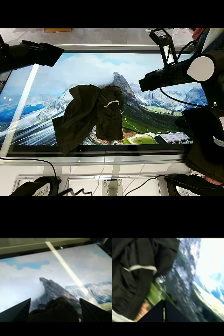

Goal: Fold the clothes and pants, and hang the long-sleeved shirts on hangers.

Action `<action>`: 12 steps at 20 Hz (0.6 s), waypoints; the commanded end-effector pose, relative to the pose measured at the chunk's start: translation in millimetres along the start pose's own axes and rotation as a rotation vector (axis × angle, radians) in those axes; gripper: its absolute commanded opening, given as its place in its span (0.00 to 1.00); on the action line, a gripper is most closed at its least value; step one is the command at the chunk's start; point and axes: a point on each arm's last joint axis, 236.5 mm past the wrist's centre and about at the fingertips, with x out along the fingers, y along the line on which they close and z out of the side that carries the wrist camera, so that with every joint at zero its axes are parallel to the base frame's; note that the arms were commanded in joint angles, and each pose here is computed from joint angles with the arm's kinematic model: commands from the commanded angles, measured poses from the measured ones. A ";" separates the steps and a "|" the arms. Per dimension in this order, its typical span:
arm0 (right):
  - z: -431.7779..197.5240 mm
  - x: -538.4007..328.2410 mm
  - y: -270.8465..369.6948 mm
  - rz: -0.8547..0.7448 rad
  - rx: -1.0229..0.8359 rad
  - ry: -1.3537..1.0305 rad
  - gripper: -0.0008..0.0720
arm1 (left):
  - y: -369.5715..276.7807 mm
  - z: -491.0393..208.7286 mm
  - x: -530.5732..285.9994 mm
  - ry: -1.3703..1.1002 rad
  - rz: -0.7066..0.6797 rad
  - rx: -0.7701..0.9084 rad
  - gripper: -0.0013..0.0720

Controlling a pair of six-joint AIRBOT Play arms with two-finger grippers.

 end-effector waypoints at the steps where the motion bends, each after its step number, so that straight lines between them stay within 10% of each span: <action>1: -56.5 13.2 -34.8 -0.065 -0.043 0.229 0.05 | 0.0 0.4 -0.4 -0.001 0.001 0.001 0.99; 12: -214.8 92.1 105.5 0.822 0.461 0.273 0.05 | -0.2 0.3 -0.4 -0.001 0.000 0.001 0.99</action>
